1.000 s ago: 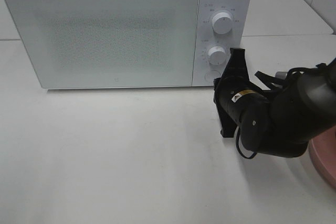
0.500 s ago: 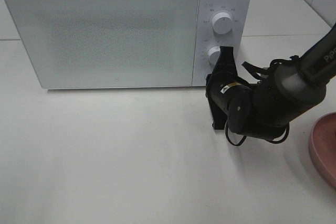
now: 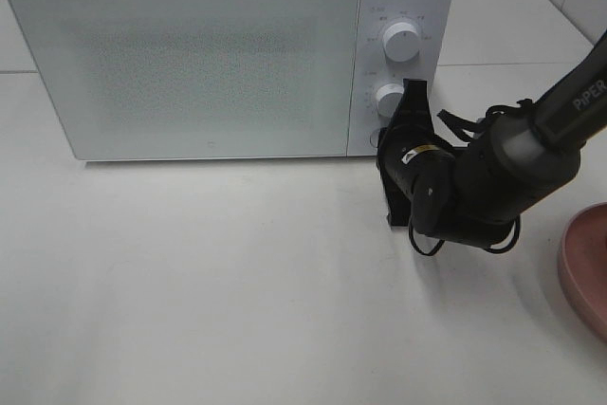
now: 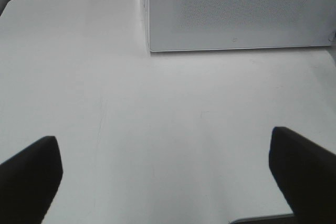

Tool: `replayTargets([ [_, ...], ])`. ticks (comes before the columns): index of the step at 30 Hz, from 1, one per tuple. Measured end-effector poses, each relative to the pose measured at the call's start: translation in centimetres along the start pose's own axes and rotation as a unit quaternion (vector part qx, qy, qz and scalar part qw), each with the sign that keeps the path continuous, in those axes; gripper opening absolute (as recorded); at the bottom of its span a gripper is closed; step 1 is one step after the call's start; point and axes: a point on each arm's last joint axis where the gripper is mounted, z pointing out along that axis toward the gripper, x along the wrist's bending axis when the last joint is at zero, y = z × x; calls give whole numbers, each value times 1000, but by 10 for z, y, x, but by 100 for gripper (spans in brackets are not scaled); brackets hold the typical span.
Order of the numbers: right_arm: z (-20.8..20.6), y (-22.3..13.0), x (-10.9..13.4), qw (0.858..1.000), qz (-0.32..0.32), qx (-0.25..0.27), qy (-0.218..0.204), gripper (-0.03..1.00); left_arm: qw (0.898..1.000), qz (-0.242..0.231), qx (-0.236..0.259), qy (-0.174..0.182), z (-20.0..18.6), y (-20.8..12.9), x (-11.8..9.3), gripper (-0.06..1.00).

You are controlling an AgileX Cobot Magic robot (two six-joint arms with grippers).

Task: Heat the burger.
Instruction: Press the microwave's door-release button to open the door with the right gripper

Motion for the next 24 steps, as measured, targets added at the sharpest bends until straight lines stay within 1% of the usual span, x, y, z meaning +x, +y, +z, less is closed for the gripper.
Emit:
replayTargets([
  [2, 2, -2, 2, 1000, 0, 3, 4, 1, 1000, 0, 0, 0, 0, 0, 0, 99],
  [10, 8, -6, -2, 1000, 0, 6, -7, 1, 1000, 0, 0, 0, 0, 0, 0, 99],
  [24, 15, -6, -2, 1000, -3, -8, 16, 1, 1000, 0, 0, 0, 0, 0, 0, 99],
])
